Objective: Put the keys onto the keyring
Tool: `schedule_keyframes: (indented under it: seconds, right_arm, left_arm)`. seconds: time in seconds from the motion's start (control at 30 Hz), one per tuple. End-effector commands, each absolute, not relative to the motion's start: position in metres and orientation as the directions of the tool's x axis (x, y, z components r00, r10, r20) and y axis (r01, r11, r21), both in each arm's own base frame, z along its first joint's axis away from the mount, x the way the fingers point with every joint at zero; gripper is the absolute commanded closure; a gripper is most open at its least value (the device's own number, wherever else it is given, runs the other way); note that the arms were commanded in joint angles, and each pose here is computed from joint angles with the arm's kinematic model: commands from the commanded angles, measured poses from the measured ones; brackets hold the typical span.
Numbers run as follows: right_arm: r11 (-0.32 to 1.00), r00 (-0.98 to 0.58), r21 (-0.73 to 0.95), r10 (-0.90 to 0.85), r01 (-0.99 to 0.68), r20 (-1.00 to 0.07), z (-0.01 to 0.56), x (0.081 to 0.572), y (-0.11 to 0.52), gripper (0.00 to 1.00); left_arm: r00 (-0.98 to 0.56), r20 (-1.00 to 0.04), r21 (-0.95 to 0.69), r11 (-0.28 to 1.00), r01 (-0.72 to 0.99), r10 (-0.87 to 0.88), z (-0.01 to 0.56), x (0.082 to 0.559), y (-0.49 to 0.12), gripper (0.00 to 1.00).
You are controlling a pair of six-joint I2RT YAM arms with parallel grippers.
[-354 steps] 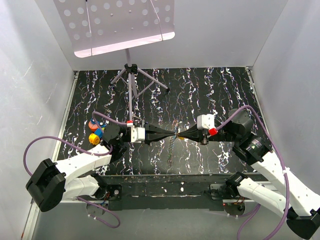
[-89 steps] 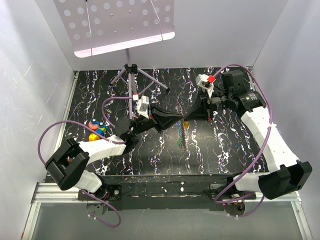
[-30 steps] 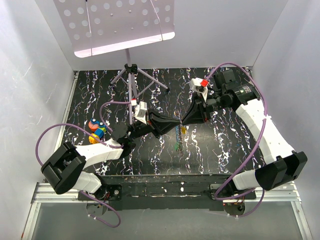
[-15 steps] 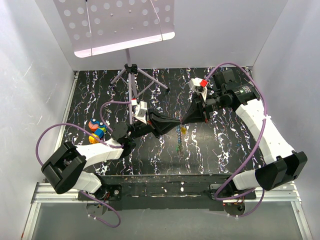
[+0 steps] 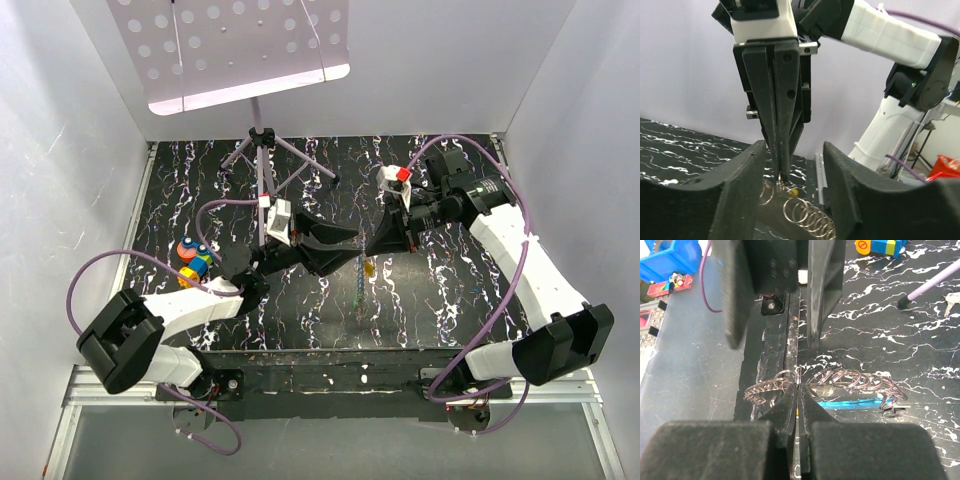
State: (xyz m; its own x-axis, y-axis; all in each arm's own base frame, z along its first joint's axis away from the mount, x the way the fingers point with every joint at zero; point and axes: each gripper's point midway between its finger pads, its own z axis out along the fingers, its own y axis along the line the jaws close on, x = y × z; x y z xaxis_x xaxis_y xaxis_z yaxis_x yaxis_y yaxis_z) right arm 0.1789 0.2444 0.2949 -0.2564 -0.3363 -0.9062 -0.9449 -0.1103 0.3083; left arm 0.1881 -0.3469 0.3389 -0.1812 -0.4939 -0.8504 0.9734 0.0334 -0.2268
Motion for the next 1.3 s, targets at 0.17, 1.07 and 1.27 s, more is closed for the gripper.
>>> schedule_keyframes:
  seconds: [0.17, 1.07, 1.27]
  right_arm:
    - [-0.085, -0.235, 0.276, -0.327, -0.958, -0.916, 0.295, 0.168, 0.23, 0.99]
    - [-0.052, -0.322, 0.377, -0.425, -0.925, -0.846, 0.277, 0.167, 0.222, 0.99]
    - [-0.06, -0.322, 0.38, -0.419, -0.923, -0.849, 0.277, 0.167, 0.223, 0.99]
  left_arm:
    - [-0.19, -0.908, -0.243, 0.1, 0.965, -0.373, 0.35, 0.186, -0.319, 0.34]
    - [-0.338, -0.935, -0.343, -0.038, 0.938, 0.106, 0.29, 0.191, -0.353, 0.35]
    - [-0.302, -0.947, -0.307, -0.022, 0.952, 0.112, 0.287, 0.194, -0.36, 0.46]
